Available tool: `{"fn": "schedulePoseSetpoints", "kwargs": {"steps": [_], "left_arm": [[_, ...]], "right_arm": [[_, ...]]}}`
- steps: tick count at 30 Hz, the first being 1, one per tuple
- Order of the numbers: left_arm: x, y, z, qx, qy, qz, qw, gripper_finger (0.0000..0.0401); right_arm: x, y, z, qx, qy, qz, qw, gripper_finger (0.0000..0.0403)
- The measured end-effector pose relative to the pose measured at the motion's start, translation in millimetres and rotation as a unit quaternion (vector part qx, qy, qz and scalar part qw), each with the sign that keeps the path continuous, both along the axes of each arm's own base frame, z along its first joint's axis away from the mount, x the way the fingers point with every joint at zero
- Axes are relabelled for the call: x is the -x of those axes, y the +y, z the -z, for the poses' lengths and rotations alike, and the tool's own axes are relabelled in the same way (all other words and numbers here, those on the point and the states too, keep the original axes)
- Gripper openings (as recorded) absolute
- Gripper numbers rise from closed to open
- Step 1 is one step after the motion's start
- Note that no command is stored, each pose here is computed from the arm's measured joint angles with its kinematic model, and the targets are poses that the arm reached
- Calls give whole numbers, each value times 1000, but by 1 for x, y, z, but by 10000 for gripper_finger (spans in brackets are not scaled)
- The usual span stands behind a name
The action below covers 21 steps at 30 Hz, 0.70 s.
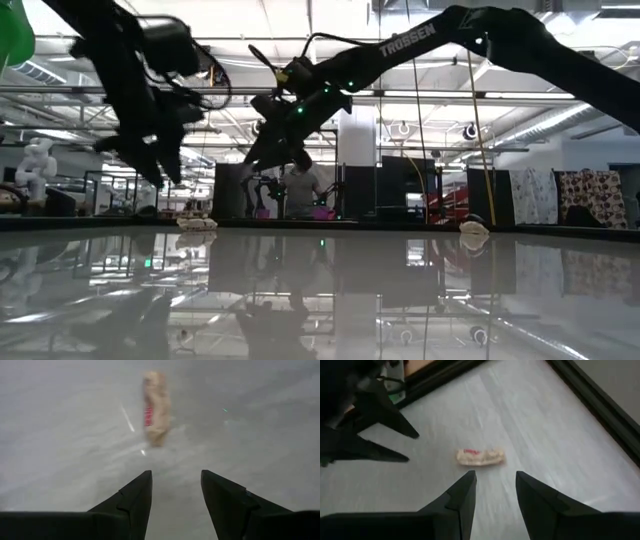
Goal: Sort candy by brand, put in halloween buckets
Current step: Put the white candy into the orange bucket
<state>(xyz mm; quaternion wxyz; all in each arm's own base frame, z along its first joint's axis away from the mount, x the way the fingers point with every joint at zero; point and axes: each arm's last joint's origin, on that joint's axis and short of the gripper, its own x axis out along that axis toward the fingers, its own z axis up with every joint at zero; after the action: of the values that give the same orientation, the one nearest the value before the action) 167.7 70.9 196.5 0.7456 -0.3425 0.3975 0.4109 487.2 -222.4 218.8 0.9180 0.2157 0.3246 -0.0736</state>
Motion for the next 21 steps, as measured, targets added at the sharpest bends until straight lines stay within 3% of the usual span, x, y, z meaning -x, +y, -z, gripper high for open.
{"fn": "schedulePoseSetpoints", "kwargs": {"steps": [3,9,14,21], "left_arm": [[-10,14,13,23,4,9,1000,177],[-19,37,40,39,36,-30,998,177],[-32,45,51,48,9,-1,999,177],[-38,50,65,48,22,-5,999,177]], "right_arm": [[5,-5,-7,-6,18,4,1000,132],[16,-8,-12,8,67,-24,997,132],[26,-9,-8,14,110,-52,992,132],[35,-13,-4,-1,144,-51,988,132]]}}
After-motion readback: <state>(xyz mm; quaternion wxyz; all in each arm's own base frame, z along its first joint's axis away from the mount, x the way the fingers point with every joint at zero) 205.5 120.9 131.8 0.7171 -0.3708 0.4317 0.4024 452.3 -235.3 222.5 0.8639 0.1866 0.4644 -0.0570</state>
